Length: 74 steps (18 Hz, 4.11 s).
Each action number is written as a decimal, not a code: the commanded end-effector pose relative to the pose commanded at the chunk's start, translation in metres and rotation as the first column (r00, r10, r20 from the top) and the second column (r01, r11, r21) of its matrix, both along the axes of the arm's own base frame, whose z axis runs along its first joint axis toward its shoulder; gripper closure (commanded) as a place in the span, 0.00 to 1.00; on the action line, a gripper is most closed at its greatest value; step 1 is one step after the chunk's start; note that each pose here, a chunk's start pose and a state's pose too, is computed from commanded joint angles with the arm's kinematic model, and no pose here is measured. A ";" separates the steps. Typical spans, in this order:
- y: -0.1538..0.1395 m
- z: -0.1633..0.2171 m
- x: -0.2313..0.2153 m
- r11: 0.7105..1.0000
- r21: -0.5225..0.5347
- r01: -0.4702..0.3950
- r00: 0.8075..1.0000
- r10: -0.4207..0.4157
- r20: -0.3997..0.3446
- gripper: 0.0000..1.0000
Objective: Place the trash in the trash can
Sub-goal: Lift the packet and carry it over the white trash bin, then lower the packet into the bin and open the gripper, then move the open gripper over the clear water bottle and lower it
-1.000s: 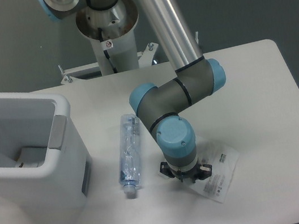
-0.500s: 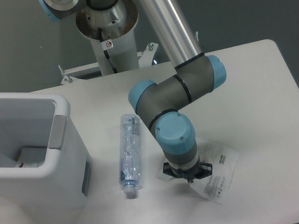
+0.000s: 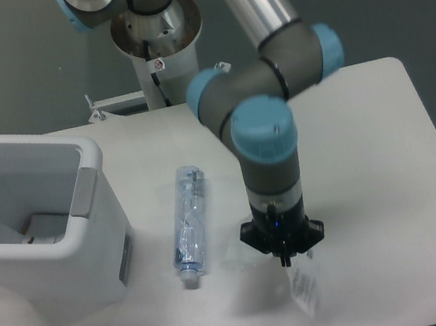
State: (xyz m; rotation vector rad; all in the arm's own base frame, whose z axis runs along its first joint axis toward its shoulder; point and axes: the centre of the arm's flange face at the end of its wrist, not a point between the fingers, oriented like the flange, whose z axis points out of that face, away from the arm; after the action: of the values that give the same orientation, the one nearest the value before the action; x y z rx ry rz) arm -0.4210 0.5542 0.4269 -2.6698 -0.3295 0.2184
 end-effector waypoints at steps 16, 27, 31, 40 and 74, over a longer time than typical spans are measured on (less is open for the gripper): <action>0.002 0.142 0.122 0.920 0.365 0.143 0.979 -0.186 0.087 1.00; -0.027 0.204 0.237 0.860 0.472 0.193 0.947 -0.289 0.139 1.00; -0.027 0.212 0.276 0.854 0.482 0.195 0.935 -0.311 0.172 1.00; -0.047 0.180 0.300 0.874 0.446 0.194 0.924 -0.316 0.216 0.87; -0.033 -0.053 -0.021 0.977 0.164 -0.138 0.917 0.063 0.393 0.00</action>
State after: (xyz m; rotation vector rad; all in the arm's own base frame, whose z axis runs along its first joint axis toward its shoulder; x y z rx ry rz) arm -0.4425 0.5217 0.3738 -2.4940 -0.5810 -0.3026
